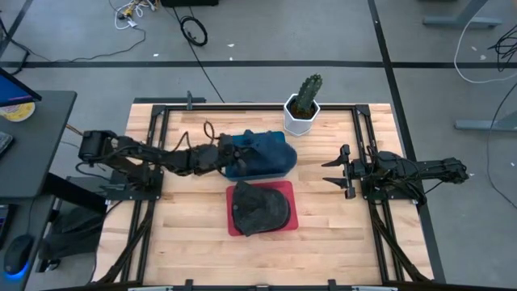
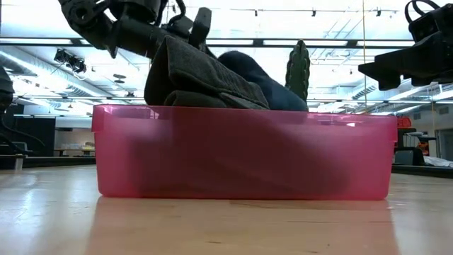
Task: Pick & Place hat
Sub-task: Put the blue cap into the blue bin
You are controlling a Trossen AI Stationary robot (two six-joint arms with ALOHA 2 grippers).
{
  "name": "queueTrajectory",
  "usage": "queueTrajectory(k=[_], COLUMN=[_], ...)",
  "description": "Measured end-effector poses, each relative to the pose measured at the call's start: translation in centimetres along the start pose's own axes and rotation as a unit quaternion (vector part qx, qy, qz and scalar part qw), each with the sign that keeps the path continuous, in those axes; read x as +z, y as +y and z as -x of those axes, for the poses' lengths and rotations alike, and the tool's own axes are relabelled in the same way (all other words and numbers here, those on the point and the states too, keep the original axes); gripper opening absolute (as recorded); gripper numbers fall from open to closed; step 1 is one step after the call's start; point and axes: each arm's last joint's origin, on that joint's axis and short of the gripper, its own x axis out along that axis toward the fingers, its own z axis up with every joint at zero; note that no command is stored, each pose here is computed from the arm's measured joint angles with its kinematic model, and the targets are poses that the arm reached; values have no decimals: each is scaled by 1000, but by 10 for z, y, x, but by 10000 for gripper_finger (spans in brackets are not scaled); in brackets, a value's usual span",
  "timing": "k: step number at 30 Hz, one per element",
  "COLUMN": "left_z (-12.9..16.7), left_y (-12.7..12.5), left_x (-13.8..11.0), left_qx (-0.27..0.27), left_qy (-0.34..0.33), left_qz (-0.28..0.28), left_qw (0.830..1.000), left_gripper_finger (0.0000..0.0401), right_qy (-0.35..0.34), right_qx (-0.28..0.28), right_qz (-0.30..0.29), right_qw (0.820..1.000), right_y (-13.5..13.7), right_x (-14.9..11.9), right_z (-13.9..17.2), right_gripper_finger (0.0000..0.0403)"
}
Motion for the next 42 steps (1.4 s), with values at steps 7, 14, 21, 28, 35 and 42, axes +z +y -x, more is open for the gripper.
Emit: queueTrajectory(k=[7,14,21,28,35,42], left_z=[7,18,23,22,25,26], left_y=[3,10,4,2,-6,6], left_x=[-22,-44,-49,-47,-15,34], left_qx=[73,126,110,96,110,122], left_qy=[75,169,185,180,105,33], left_qz=[-78,-84,-122,-166,-163,-37], left_qw=[992,974,969,965,975,991], left_gripper_finger=[7,14,17,27,29,30], right_qy=[0,0,0,0,0,2], right_qx=[0,0,0,0,0,1], right_qz=[0,0,0,0,0,0], right_qw=[1000,1000,1000,1000,1000,1000], right_y=[0,0,0,0,0,0], right_x=[0,0,0,0,0,0], right_z=[0,0,0,0,0,0], right_gripper_finger=[217,217,217,217,217,217])
